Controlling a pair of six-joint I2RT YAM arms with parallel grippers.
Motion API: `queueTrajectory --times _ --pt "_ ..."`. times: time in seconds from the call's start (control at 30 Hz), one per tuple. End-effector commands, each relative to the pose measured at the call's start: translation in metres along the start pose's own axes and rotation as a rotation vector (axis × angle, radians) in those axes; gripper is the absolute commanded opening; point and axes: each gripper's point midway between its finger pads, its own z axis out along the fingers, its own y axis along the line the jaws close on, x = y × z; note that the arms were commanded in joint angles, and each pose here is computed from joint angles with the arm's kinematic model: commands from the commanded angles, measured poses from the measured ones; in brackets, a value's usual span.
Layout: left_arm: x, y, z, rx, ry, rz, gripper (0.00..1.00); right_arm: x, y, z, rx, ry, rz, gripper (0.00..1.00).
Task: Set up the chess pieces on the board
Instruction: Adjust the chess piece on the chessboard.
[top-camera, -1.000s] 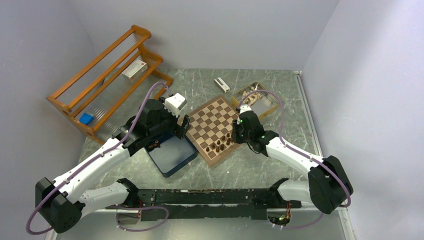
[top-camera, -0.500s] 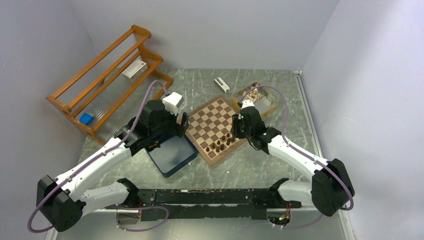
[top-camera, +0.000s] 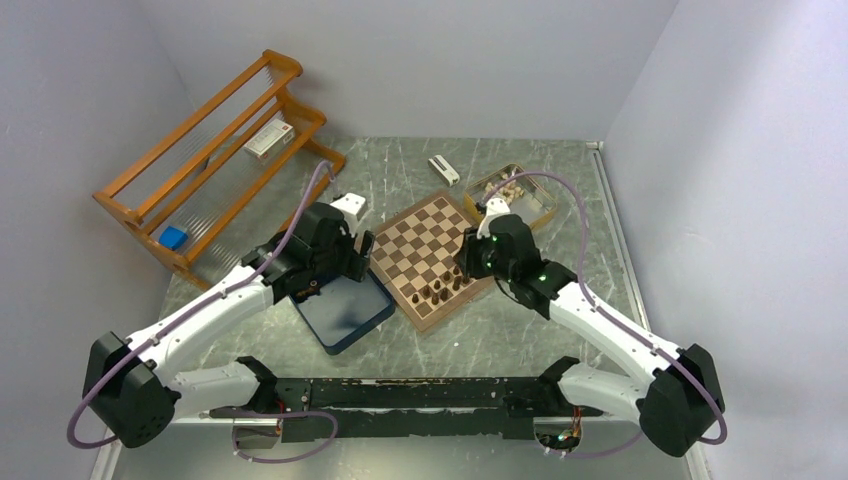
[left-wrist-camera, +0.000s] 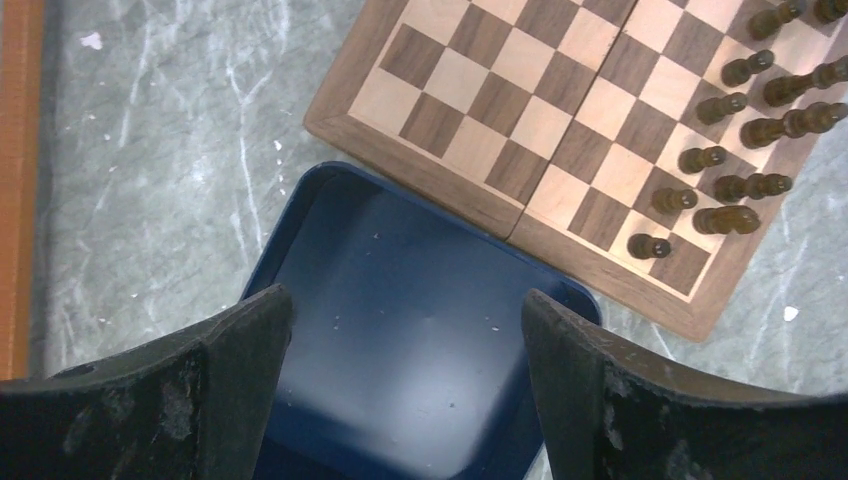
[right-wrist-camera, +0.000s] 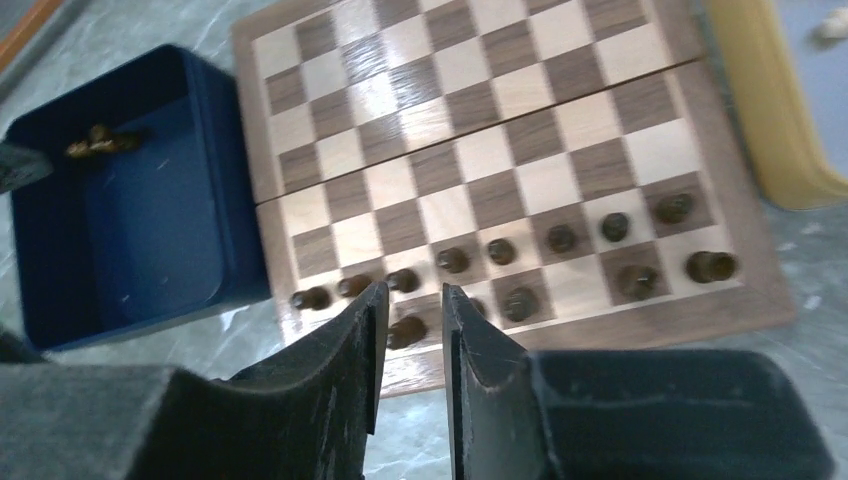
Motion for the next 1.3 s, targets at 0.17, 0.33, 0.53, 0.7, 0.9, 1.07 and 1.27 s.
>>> queueTrajectory --times 0.17,0.33,0.53,0.7,0.9,1.07,1.27 --pt "-0.015 0.008 -0.012 -0.021 -0.105 0.061 0.89 0.037 0.041 0.006 -0.068 0.119 -0.043 0.29" --pt "-0.011 0.01 -0.015 -0.022 -0.108 0.068 0.89 0.051 0.039 0.01 -0.003 0.16 -0.099 0.29" --pt "-0.012 0.011 -0.017 -0.02 -0.124 0.071 0.9 0.058 0.038 0.015 0.026 0.187 -0.133 0.29" --pt "-0.013 0.011 -0.018 -0.02 -0.129 0.073 0.9 0.061 0.037 0.019 0.039 0.192 -0.147 0.29" --pt "-0.014 0.011 -0.018 -0.024 -0.133 0.075 0.9 0.065 0.035 0.025 0.053 0.201 -0.16 0.28" --pt "-0.014 0.012 -0.018 -0.025 -0.135 0.075 0.9 0.066 0.033 0.028 0.066 0.205 -0.172 0.26" --pt "-0.014 0.012 -0.018 -0.024 -0.135 0.077 0.9 0.066 0.033 0.028 0.069 0.2 -0.182 0.19"
